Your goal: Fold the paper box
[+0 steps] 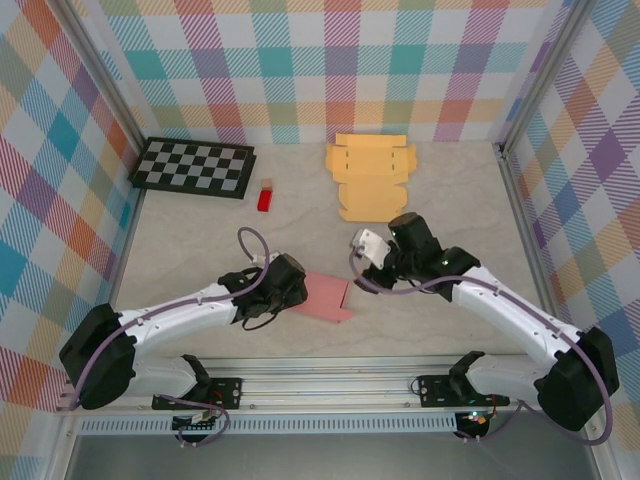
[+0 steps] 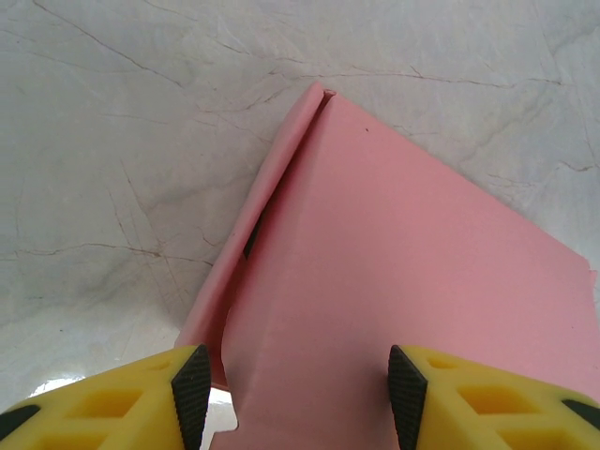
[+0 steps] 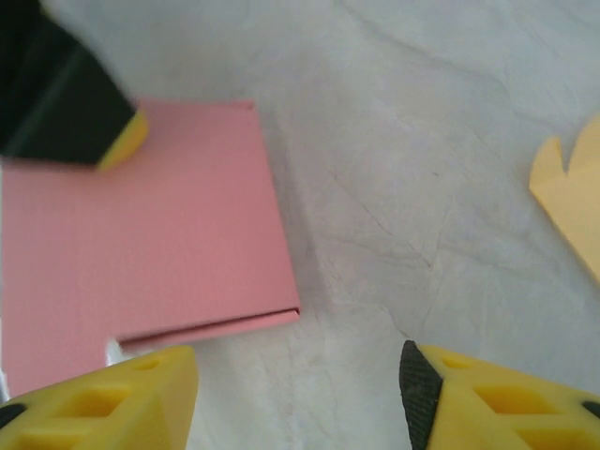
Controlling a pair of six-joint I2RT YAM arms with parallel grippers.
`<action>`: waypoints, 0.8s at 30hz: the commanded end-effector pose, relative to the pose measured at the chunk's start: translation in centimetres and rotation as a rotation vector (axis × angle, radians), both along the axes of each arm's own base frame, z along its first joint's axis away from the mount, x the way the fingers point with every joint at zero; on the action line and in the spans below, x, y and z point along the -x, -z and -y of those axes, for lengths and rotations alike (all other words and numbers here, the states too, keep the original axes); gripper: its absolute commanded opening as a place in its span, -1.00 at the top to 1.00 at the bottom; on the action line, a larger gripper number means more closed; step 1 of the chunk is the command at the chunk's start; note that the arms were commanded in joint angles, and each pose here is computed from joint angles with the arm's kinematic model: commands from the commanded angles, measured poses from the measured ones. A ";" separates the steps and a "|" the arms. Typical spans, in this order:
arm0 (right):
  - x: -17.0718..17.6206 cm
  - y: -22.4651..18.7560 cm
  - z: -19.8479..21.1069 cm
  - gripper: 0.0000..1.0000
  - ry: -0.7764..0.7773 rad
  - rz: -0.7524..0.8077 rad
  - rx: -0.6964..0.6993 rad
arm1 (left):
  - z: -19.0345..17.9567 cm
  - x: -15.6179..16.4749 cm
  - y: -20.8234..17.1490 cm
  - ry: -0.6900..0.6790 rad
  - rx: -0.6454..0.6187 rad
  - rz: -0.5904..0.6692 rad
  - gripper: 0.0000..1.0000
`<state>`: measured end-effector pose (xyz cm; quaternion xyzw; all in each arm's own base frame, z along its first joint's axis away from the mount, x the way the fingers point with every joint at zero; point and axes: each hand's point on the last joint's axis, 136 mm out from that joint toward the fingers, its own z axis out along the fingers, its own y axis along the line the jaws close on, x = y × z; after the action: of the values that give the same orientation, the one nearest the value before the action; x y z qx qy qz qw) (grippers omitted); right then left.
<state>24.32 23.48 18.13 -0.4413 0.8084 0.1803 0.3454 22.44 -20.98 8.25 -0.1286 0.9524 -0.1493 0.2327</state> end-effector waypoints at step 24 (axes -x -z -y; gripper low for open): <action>1.9 12.1 -3.0 -0.29 0.732 -0.655 -0.028 | -2.0 2.0 2.9 -0.118 0.024 -0.032 -0.25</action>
<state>22.20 26.12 6.08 -0.0461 0.9748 0.1859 0.1145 21.33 -18.77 6.97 -0.1819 0.9403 -0.1477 0.2469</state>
